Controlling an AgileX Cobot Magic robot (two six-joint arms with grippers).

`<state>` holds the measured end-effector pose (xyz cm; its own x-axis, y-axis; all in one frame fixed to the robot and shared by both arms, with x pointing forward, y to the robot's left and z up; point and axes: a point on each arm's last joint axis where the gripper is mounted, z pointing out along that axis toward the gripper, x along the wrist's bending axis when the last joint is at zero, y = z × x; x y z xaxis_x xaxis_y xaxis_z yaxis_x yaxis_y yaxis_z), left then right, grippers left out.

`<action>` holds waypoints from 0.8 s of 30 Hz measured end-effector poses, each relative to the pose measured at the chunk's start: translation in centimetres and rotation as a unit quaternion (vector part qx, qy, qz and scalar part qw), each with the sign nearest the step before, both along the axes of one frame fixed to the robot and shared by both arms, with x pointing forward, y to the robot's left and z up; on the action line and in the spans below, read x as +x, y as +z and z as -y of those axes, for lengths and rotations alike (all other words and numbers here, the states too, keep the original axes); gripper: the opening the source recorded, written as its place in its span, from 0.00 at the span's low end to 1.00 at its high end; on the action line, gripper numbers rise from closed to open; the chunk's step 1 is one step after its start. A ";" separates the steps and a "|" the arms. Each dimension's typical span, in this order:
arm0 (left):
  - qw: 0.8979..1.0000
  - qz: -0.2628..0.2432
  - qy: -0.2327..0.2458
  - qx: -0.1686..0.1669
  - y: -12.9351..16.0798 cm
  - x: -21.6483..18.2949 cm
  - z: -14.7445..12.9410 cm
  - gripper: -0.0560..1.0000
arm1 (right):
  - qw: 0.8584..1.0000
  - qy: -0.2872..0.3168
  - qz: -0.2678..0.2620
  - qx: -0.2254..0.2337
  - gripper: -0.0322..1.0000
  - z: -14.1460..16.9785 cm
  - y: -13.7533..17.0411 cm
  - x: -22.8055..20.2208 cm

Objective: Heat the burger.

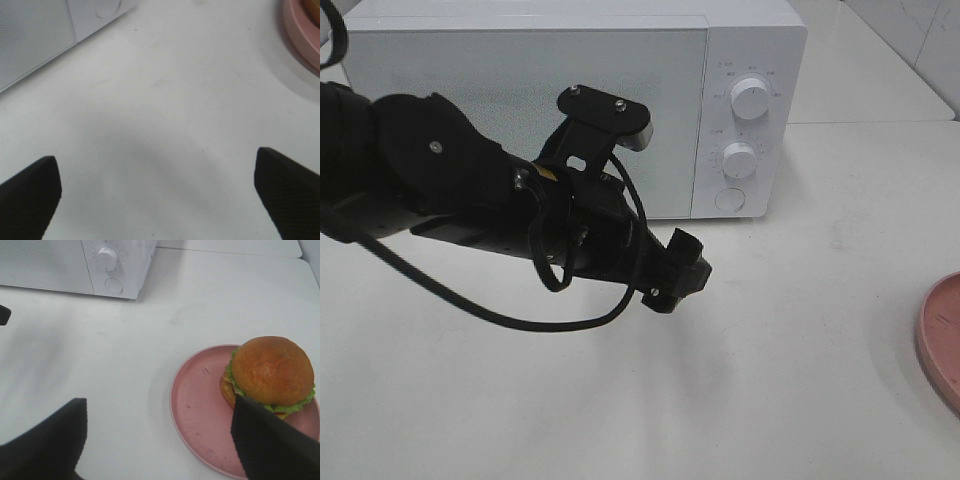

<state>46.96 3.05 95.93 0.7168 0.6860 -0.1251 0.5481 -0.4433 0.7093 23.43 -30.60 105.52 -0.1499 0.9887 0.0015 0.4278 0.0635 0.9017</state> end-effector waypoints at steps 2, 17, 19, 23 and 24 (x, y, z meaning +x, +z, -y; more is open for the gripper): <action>0.999 -0.002 -0.035 0.008 1.0 -0.7 -0.2 0.99 | 1.000 0.000 0.000 0.000 0.77 0.0 0.0 0.0; 0.991 -0.132 -0.004 0.023 4.7 -0.2 -6.8 0.99 | 1.000 0.000 0.000 0.000 0.77 0.0 0.0 0.0; 0.986 -0.162 0.027 0.036 6.1 0.0 -10.1 0.99 | 1.000 0.000 0.000 0.000 0.77 0.0 0.0 0.0; 0.982 -0.174 0.056 0.047 7.4 -0.3 -12.5 0.99 | 1.000 0.000 0.000 0.000 0.77 0.0 0.0 0.0; 0.980 -0.180 0.065 0.054 7.7 -0.4 -13.2 0.99 | 1.000 0.000 0.000 0.000 0.77 0.0 0.0 0.0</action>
